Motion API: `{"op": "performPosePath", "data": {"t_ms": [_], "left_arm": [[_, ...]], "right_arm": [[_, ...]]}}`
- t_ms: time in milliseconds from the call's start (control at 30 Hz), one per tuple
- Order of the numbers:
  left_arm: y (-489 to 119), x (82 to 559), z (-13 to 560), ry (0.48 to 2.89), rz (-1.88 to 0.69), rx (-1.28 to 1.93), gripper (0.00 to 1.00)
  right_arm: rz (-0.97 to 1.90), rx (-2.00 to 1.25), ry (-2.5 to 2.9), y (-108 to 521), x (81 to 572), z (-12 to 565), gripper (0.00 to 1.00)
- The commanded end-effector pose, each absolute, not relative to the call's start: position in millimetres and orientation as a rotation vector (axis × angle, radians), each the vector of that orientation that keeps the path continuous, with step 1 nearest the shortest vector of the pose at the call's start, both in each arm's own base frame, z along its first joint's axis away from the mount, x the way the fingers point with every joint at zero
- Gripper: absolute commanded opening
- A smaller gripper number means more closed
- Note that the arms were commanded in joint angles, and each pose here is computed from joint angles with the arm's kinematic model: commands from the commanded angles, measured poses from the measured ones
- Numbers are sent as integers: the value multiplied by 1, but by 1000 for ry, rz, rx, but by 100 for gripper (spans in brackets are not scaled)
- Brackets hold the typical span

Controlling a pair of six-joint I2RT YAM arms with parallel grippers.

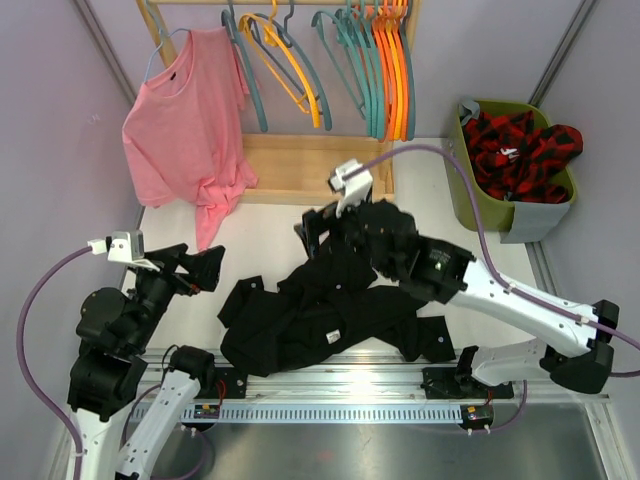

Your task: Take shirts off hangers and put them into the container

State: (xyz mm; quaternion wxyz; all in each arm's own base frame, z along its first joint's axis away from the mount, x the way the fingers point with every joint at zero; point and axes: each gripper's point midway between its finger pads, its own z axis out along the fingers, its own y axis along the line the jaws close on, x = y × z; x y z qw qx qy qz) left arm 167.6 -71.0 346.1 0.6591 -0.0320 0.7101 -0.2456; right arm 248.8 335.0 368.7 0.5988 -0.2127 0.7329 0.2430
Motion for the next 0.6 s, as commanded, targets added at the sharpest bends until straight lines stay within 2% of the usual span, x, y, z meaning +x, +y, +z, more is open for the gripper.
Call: {"op": "performPosePath", "data": {"t_ms": [0,167,300,567], "left_arm": [[-69,169,348,1583,-566,-102,99],[-69,168,343,1597,-571,-113,99],[-71,169,335,1613,-574,-113,99],[-80,176,326,1639,-607,-97,99]], "right_arm": [[511,-463,1868,332,225,292,99],[286,-230,2166,278,209,174,100],[153,-6,2223,235,202,140,99],[181,233,2328,212,179,95,99]]}}
